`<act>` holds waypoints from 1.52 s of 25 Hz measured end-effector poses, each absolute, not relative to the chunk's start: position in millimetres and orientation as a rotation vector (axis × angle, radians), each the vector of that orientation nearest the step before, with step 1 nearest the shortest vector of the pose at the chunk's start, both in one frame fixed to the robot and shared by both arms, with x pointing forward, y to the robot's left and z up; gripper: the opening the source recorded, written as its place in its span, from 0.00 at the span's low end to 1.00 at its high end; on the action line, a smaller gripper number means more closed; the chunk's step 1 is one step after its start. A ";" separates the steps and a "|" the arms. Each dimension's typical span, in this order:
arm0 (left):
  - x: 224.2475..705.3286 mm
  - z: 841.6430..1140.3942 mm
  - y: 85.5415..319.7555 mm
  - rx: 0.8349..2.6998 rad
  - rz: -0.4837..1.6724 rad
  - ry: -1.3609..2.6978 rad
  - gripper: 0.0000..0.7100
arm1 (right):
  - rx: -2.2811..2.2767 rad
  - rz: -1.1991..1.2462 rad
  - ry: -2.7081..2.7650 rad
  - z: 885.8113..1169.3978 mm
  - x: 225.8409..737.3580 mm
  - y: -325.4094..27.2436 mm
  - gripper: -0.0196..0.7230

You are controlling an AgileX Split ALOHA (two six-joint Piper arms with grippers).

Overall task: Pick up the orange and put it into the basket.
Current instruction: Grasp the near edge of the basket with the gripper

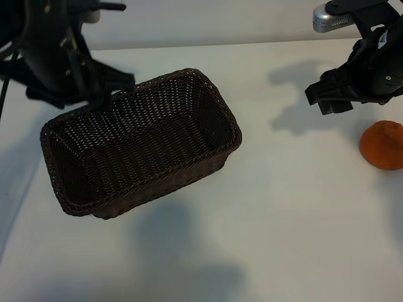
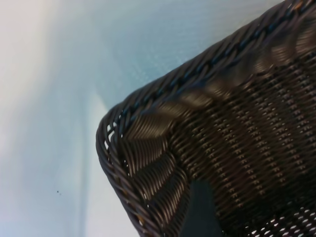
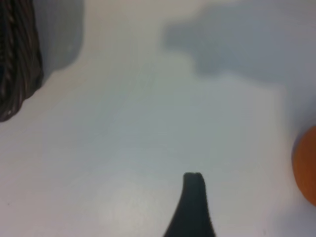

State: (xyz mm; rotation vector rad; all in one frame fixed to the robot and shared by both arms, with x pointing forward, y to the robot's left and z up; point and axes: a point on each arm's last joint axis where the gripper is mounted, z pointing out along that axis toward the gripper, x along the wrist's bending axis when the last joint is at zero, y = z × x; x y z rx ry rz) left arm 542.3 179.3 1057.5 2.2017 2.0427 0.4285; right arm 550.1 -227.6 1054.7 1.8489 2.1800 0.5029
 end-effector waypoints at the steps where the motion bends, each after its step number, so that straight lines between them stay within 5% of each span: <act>1: 533.8 1053.7 183.1 2.196 0.426 2.043 0.80 | 1.850 0.501 2.181 1054.6 549.9 -227.6 0.81; 13: 488.8 1031.1 245.1 1.837 0.423 2.284 0.80 | 1.857 0.486 2.190 1054.1 548.7 -227.8 0.81; 21: 486.7 997.9 253.9 1.659 0.354 2.340 0.80 | 1.859 0.485 2.191 1054.0 548.6 -227.8 0.81; 38: 504.3 937.3 243.3 1.635 0.144 2.439 0.80 | 1.864 0.485 2.193 1053.9 548.2 -227.6 0.81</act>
